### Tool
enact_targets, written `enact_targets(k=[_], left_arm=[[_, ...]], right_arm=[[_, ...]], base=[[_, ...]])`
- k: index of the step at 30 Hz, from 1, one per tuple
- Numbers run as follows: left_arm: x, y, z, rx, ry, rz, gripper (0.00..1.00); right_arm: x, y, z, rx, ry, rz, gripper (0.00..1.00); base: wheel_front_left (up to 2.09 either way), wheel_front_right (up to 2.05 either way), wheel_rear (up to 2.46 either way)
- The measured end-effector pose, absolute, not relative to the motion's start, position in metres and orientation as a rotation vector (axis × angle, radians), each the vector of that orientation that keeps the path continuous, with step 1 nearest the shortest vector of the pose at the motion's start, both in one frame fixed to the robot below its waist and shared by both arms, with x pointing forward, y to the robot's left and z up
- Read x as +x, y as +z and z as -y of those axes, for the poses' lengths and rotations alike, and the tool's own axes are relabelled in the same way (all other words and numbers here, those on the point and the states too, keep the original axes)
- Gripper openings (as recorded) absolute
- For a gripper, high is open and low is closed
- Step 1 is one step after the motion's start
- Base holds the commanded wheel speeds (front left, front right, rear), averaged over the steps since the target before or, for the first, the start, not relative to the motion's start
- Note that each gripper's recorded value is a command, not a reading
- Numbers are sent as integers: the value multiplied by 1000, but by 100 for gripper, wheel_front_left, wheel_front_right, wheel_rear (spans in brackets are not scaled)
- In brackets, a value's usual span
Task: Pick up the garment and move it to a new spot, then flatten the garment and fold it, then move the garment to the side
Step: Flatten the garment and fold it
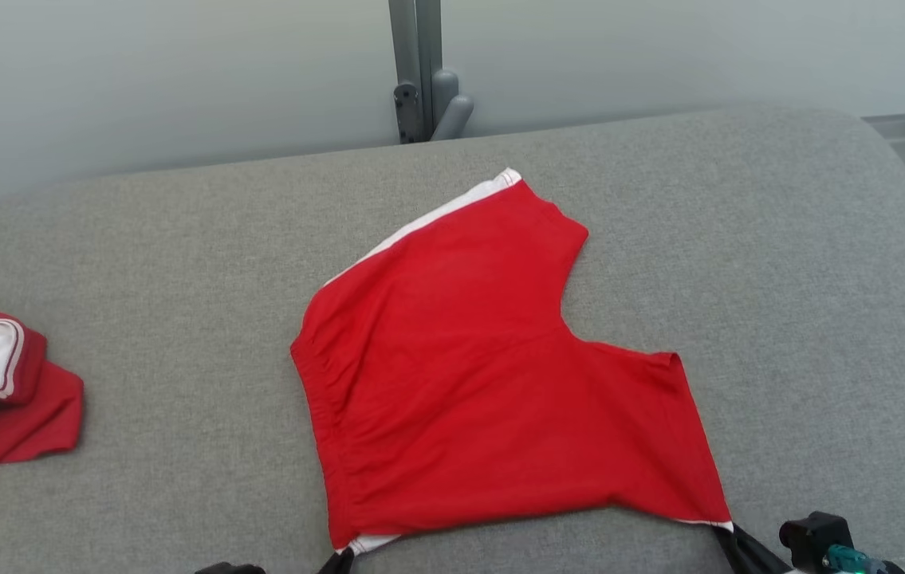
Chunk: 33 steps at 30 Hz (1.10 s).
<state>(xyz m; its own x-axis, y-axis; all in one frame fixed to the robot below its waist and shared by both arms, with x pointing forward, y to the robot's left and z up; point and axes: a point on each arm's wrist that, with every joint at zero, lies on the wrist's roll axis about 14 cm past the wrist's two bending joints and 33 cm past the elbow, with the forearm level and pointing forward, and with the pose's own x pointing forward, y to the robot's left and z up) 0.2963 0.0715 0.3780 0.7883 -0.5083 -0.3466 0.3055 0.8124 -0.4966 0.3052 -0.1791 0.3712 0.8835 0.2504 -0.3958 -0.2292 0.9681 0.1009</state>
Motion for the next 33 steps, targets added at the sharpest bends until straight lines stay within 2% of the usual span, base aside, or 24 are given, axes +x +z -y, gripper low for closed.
enact_targets(k=[8, 14, 22, 25, 33], left_arm=[[263, 371, -82, -464, -392, -507, 0], [264, 375, -83, -456, -395, -487, 0], [296, 401, -86, -476, -392, -390, 0], [327, 426, -86, -493, -394, -305, 0], [377, 467, -88, -568, -370, -174, 0]], right_arm=[[273, 367, 184, 64, 230, -429, 0], [289, 386, 199, 81, 180, -358, 0], [373, 452, 187, 41, 240, -150, 0], [417, 475, 175, 10, 278, -91, 0], [488, 478, 141, -47, 360, -102, 0]], base=[[0, 0, 0], [0, 0, 0], [0, 0, 0], [0, 0, 0], [0, 0, 0]])
